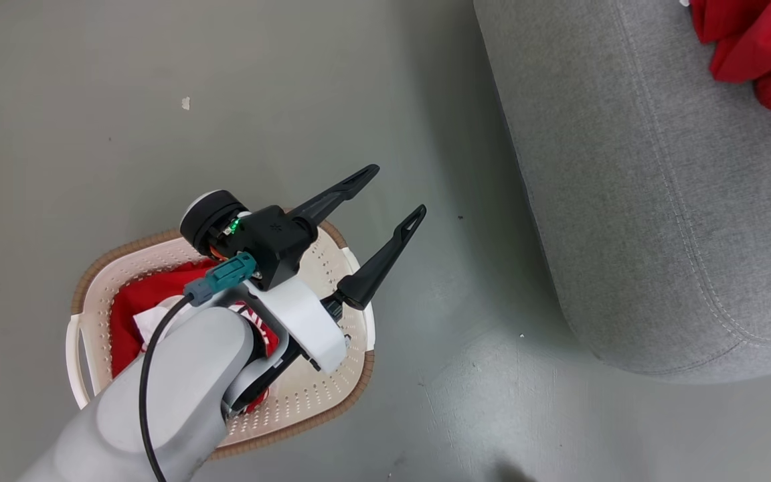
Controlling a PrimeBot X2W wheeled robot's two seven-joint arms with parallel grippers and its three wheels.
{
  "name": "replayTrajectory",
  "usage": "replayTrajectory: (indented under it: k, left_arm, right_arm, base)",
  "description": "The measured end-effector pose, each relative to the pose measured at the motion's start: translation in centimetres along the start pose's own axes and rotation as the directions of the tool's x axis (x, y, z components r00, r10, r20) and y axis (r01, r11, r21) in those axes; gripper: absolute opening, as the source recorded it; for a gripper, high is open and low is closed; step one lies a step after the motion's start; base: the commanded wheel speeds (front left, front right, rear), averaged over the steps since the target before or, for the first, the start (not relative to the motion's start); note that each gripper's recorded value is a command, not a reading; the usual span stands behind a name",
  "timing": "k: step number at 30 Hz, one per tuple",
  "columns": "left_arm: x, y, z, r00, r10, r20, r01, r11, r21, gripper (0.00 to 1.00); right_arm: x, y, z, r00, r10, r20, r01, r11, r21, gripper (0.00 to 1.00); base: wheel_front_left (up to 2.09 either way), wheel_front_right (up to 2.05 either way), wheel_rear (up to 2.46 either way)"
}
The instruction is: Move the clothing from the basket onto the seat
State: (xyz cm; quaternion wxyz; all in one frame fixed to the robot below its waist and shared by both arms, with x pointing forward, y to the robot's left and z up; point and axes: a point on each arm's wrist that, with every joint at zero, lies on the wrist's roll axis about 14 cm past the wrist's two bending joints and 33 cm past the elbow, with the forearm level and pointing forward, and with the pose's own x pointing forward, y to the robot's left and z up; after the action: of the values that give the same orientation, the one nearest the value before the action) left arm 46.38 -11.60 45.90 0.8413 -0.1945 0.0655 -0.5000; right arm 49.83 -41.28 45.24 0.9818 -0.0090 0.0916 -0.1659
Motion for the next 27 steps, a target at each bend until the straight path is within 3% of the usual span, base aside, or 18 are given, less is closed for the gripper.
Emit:
replayTrajectory:
  k: [1, 10, 18, 27]
  left_arm:
    - [0.0, -0.1, 0.1, 1.0, -0.004, 0.001, 0.004, 1.0, 0.003, 1.0]
    - [-0.1, -0.9, 1.3, 1.0, -0.011, 0.024, 0.01, 1.0, 0.029, 1.0]
    - [-0.2, -1.5, 2.4, 0.999, -0.009, 0.05, 0.007, 1.0, 0.031, 1.0]
    - [-0.6, -2.4, 3.5, 0.998, -0.006, 0.068, 0.003, 0.999, 0.05, 1.0]
  right_arm:
    - [-0.1, -0.1, -0.1, 1.0, -0.005, -0.005, 0.005, 1.0, 0.004, 1.0]
    - [-1.2, -0.6, 0.6, 1.0, -0.015, 0.004, 0.015, 1.0, 0.017, 1.0]
    - [-1.6, -1.1, 4.6, 0.994, -0.019, 0.112, 0.012, 0.998, 0.058, 1.0]
    - [-3.1, -1.6, 6.8, 0.986, -0.005, 0.166, -0.003, 0.999, 0.053, 1.0]
  base:
    - [0.0, 0.0, 0.0]
    - [0.0, 0.0, 0.0]
    - [0.0, 0.0, 0.0]
    - [0.0, 0.0, 0.0]
